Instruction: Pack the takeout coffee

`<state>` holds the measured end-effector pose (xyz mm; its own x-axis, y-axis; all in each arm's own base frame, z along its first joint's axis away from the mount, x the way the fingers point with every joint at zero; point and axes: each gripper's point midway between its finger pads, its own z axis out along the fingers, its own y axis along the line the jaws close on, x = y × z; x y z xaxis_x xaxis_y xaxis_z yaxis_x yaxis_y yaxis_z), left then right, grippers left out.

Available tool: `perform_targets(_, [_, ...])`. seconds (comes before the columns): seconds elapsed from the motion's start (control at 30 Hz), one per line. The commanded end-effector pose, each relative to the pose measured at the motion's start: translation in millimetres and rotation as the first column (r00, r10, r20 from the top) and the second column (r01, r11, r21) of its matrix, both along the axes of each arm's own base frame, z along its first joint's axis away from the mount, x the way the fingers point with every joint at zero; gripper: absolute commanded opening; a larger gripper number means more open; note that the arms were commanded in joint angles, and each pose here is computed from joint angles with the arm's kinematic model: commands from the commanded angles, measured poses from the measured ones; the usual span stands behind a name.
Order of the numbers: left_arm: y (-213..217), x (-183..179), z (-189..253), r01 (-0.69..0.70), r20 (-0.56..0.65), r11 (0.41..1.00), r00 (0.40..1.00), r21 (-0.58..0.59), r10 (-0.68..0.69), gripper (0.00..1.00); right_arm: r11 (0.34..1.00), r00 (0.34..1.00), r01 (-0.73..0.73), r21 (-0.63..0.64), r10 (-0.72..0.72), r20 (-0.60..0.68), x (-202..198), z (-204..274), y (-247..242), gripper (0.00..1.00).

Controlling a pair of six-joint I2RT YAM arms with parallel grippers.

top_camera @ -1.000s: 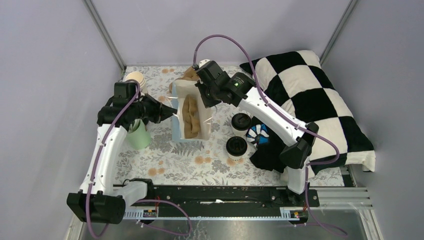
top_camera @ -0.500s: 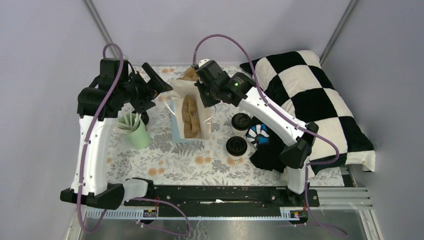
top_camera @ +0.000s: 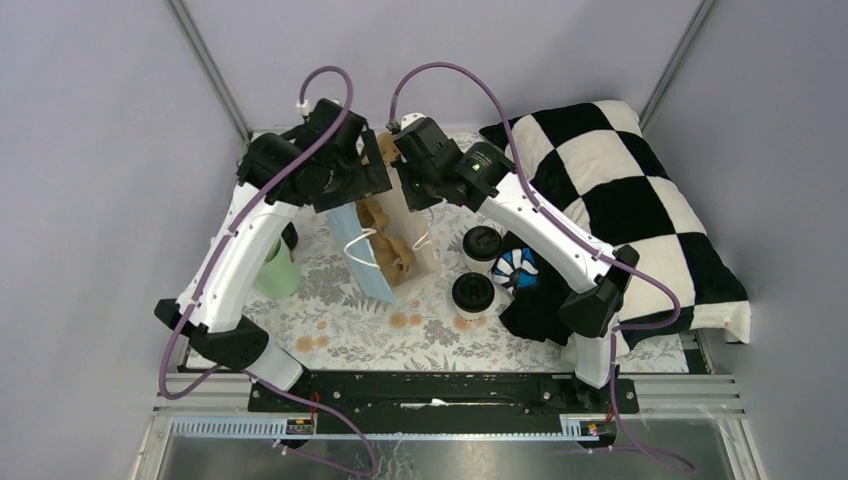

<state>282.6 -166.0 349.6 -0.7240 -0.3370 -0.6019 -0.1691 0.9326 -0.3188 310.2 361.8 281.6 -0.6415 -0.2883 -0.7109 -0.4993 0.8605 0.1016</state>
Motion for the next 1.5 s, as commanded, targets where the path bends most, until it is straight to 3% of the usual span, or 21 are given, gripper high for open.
perform_targets(0.0, [2.4, -26.9, 6.8, 0.006, 0.019, 1.0, 1.0, -0.007, -0.006, 0.91, 0.998, 0.997, 0.056, 0.03, -0.057, 0.048, 4.2, 20.4, -4.6, 0.0])
perform_targets(0.13, [5.6, -39.6, -5.3, -0.006, -0.007, 1.0, 1.0, 0.002, 0.006, 0.87, 0.996, 0.996, 0.073, 0.05, -0.075, 0.048, 5.4, 23.4, -2.4, 0.0])
perform_targets(0.27, [10.6, -34.3, -29.6, -0.052, -0.049, 0.997, 0.997, 0.064, 0.055, 0.71, 0.995, 0.996, 0.075, 0.065, -0.078, 0.052, 5.5, 27.3, -2.3, 0.0])
perform_targets(0.43, [14.3, -10.6, -29.9, -0.061, 0.017, 0.987, 0.998, 0.148, 0.059, 0.54, 0.996, 0.996, 0.066, 0.061, -0.069, 0.05, 3.5, 25.0, -3.2, 0.0])
perform_targets(0.53, [9.6, -3.4, -34.6, -0.046, 0.004, 0.984, 0.999, 0.172, 0.046, 0.4, 0.996, 0.997, 0.06, 0.063, -0.063, 0.049, 1.2, 24.4, -4.7, 0.0])
perform_targets(0.63, [9.9, -7.6, -44.7, -0.03, -0.042, 0.98, 0.998, 0.197, 0.039, 0.16, 0.996, 0.996, 0.063, 0.061, -0.066, 0.057, 1.2, 25.2, -7.6, 0.0])
perform_targets(0.73, [14.7, -12.5, -45.3, -0.026, -0.047, 0.978, 0.998, 0.208, 0.037, 0.0, 0.997, 0.996, 0.059, 0.043, -0.062, 0.069, 2.0, 20.3, -10.1, 0.0])
perform_targets(0.83, [11.5, -13.9, -33.6, -0.021, -0.003, 0.988, 1.0, 0.153, 0.022, 0.0, 0.998, 0.993, 0.059, 0.015, -0.061, 0.098, 5.4, 15.0, -15.3, 0.03])
perform_targets(0.9, [4.9, -15.0, -22.0, -0.035, 0.042, 0.998, 0.999, 0.058, 0.033, 0.0, 0.999, 0.991, 0.045, -0.029, -0.041, 0.124, 8.5, 10.9, -19.8, 0.16])
perform_targets(1.03, [-2.4, -14.7, -11.8, -0.089, 0.078, 0.992, 0.992, -0.087, 0.096, 0.0, 0.994, 0.989, 0.031, -0.105, -0.015, 0.145, 7.6, 16.5, -33.4, 0.52])
perform_targets(1.1, [-6.4, -13.8, -11.7, -0.101, 0.076, 0.987, 0.991, -0.128, 0.111, 0.0, 0.994, 0.991, 0.022, -0.106, -0.008, 0.137, 2.3, 25.8, -37.3, 0.62])
perform_targets(1.23, [-1.7, -10.9, -19.3, -0.159, 0.065, 0.979, 0.984, -0.129, 0.169, 0.0, 1.0, 0.996, -0.01, -0.027, 0.012, 0.088, -20.1, 47.5, -41.1, 0.73])
perform_targets(1.47, [2.0, -3.9, -27.2, -0.21, 0.025, 0.976, 0.977, -0.061, 0.212, 0.0, 0.986, 0.993, -0.118, 0.119, 0.113, 0.044, -71.6, 79.7, -39.5, 0.81])
